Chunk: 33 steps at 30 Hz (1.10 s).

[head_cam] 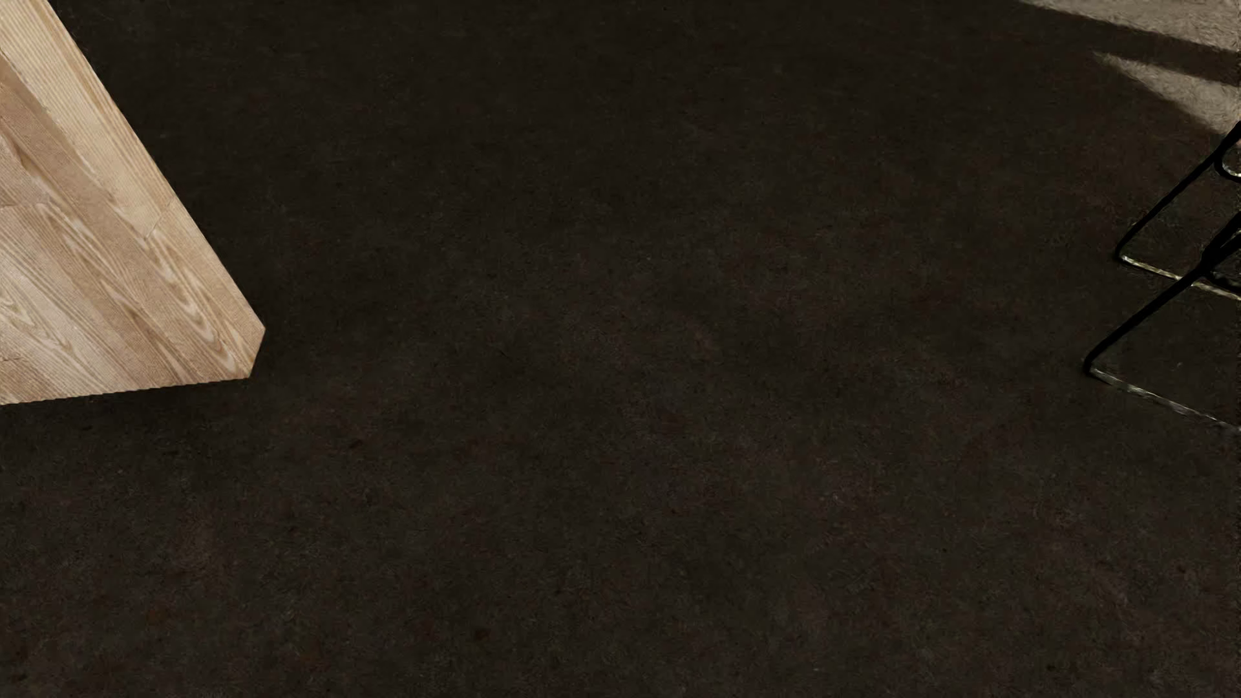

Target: Go to the shelves

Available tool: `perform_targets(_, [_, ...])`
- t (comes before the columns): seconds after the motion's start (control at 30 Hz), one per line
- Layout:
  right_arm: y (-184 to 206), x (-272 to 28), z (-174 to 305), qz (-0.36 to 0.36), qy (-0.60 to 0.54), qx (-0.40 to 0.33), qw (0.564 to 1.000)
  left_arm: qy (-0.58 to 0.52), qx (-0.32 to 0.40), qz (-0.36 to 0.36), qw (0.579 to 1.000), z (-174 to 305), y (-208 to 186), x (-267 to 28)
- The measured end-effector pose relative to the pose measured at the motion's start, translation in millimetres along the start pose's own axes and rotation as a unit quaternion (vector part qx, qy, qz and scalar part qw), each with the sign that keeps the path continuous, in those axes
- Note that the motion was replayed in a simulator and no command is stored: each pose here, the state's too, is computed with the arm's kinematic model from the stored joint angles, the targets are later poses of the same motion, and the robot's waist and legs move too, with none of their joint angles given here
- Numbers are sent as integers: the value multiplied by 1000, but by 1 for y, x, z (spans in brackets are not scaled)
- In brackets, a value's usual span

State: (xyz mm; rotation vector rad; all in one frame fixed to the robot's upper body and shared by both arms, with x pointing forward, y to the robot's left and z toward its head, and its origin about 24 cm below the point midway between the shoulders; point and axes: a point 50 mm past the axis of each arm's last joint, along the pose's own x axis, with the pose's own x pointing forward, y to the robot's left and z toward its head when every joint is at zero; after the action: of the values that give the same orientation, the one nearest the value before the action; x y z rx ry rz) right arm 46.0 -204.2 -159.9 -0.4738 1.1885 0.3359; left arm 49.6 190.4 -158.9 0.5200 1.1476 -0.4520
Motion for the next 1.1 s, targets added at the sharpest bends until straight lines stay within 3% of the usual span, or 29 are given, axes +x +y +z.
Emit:
perform_targets(0.2, [-4, -4, -9, -10, 9, 14, 1000, -27, 4, 3, 1000, 10, 3, -2])
perform_targets(0.4, [2, -11, -27, -9, 29, 31, 999, -114, -5, 41, 993, 56, 30, -3])
perform_targets(0.6, [14, -16, -54, 17, 84, 1, 996, -154, 45, 36, 986, 89, 36, 0])
perform_targets(0.63, [15, -18, -60, 14, 95, 14, 995, -130, 28, 48, 990, 76, 43, 2])
perform_targets(0.77, [13, -19, -68, 14, 116, 6, 993, -41, 36, 0, 999, 27, 8, 5])
perform_targets(0.9, [8, -8, -29, 7, 42, 9, 999, 18, 13, -11, 1000, -12, -6, -4])
perform_targets(1.1, [-30, -5, 38, -42, -86, 9, 995, 46, 10, -22, 999, -35, -15, -13])
